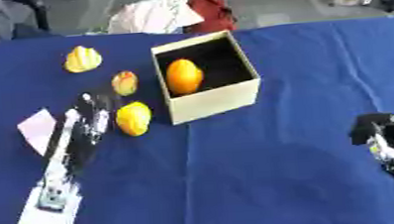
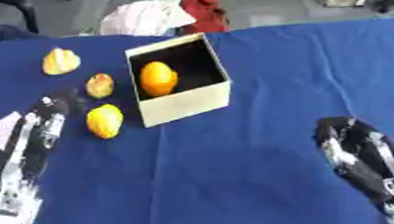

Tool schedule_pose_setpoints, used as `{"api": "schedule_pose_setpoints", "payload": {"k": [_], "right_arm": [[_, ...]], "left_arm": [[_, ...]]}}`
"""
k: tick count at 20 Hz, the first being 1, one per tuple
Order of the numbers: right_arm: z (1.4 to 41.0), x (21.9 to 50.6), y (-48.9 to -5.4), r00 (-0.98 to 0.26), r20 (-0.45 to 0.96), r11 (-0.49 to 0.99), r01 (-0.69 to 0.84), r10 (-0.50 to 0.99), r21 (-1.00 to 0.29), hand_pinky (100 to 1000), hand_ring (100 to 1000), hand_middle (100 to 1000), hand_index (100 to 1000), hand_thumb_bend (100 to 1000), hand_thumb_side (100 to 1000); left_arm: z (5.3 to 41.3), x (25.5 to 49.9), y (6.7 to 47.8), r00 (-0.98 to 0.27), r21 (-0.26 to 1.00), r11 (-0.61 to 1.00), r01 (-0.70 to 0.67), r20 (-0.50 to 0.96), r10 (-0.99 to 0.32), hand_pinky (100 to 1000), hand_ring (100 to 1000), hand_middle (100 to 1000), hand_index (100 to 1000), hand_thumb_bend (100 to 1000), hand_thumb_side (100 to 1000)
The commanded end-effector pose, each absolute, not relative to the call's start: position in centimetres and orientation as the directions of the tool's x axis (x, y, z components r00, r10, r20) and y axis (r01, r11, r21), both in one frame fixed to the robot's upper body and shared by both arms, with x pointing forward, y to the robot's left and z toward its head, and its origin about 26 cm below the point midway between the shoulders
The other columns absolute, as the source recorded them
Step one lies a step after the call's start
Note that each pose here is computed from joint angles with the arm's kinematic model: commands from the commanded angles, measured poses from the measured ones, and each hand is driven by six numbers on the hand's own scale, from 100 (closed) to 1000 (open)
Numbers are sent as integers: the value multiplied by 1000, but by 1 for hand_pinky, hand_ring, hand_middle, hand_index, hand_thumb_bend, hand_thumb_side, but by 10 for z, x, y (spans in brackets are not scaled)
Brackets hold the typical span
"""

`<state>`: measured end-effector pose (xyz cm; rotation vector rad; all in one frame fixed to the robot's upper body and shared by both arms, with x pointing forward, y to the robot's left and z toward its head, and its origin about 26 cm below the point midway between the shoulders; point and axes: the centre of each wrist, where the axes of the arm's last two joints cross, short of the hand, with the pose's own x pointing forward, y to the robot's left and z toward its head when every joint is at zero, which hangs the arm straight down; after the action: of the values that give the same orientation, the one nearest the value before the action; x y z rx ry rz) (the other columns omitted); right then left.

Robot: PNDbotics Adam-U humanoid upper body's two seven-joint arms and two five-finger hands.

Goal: Pick up objects on the table and place them in the box.

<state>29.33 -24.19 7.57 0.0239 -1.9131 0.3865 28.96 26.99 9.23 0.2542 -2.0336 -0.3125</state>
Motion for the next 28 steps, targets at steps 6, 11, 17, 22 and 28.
{"api": "schedule_pose_setpoints", "payload": {"k": [6, 11, 17, 22, 28], "right_arm": [[84, 293, -244, -397, 901, 943, -197, 173, -268, 636, 637, 589, 693, 100, 447], [84, 292, -245, -396, 901, 943, -194, 177, -271, 636, 637, 590, 693, 100, 444], [82, 292, -247, -390, 902, 943, -184, 188, -276, 636, 637, 590, 693, 100, 450], [82, 291, -249, -387, 901, 942, -183, 195, -282, 636, 637, 590, 693, 100, 449], [81, 291, -249, -386, 901, 941, -182, 199, -286, 636, 637, 590, 693, 100, 446]], "left_arm": [[109, 289, 279, -495, 354, 931, -92, 794, -352, 769, 685, 645, 805, 100, 706], [123, 286, 295, -502, 435, 889, -139, 743, -442, 773, 695, 659, 823, 100, 613], [158, 268, 344, -405, 733, 643, -224, 530, -745, 803, 740, 725, 877, 100, 472], [172, 262, 384, -228, 931, 340, -130, 306, -924, 831, 778, 779, 915, 100, 460], [168, 270, 430, -51, 982, 171, 78, 175, -983, 838, 792, 805, 936, 100, 514]]}}
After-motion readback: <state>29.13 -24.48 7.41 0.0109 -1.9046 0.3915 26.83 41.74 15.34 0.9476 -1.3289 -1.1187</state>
